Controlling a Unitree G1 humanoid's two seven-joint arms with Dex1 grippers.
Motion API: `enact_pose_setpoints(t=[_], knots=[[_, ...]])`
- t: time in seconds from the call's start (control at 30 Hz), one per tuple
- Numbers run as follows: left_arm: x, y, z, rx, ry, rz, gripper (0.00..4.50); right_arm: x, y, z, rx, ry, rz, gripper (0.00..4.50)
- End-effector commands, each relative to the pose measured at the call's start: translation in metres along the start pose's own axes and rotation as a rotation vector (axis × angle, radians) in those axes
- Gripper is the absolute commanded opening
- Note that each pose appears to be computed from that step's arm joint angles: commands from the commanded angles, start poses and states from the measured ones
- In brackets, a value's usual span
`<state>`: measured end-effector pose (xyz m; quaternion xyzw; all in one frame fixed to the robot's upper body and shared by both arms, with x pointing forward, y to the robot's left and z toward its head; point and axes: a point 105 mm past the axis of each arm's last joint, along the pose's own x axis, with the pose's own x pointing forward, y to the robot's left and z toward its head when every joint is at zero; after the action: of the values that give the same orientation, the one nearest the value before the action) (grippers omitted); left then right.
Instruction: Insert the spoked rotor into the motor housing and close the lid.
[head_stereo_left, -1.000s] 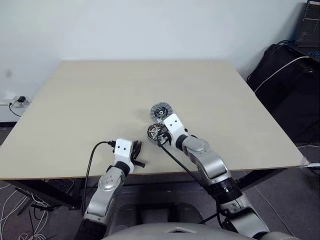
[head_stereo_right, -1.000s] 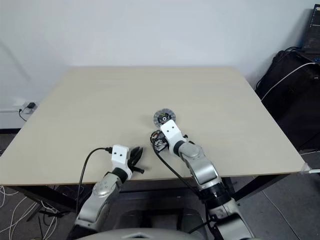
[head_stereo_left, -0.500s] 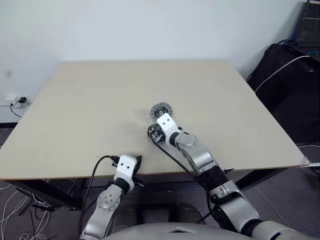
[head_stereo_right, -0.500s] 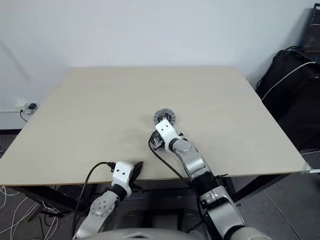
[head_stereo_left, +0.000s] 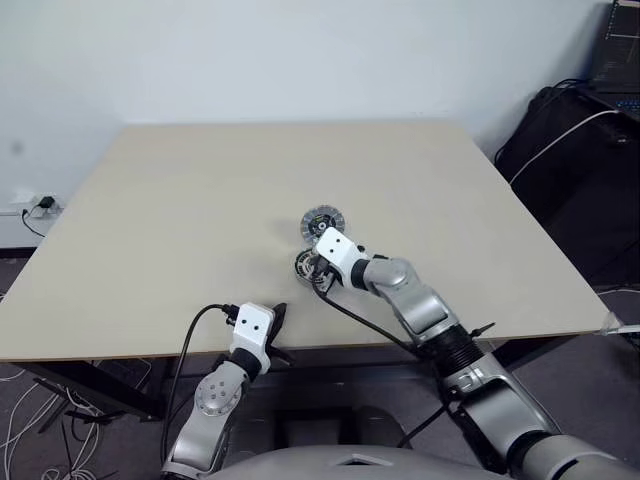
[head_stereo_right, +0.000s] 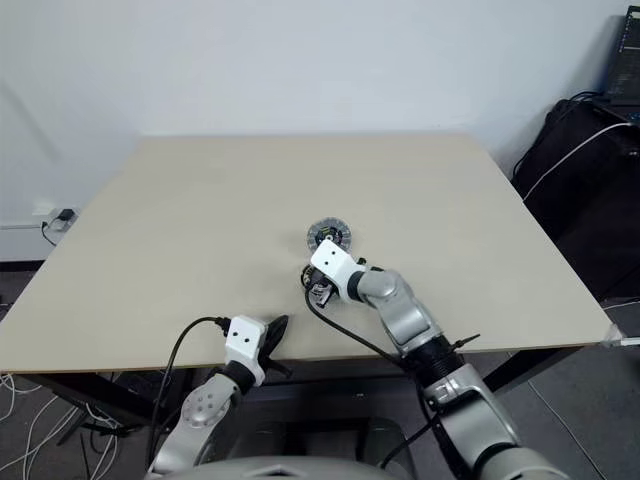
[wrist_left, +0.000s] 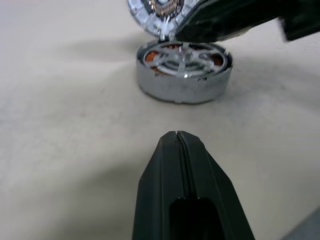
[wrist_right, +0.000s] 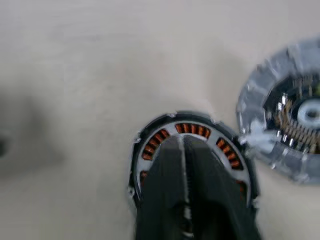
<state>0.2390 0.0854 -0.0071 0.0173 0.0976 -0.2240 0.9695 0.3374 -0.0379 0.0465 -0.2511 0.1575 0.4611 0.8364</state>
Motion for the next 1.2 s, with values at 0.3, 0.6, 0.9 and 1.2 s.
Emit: enact_pose_setpoints(t=[0.3,0.6,0.9,1.2], knots=[[0.004,-0.005,0.009,-0.007,-0.061,-0.03,0.0,-0.008,0.005,0.009,-0.351,0.196,0.315,2.21],[-0.002,-0.004,0.004,-0.027,-0.051,-0.009,0.0,0.003,0.001,-0.004,-0.442,0.307,0.384,2.21],[-0.003,-0.002,0.004,-0.033,-0.061,0.016,0.0,0.01,-0.003,-0.01,-0.507,0.367,0.408,2.21],[-0.001,-0.003,0.004,-0.047,-0.071,0.031,0.0,0.006,-0.007,-0.024,-0.612,0.446,0.442,0.69]])
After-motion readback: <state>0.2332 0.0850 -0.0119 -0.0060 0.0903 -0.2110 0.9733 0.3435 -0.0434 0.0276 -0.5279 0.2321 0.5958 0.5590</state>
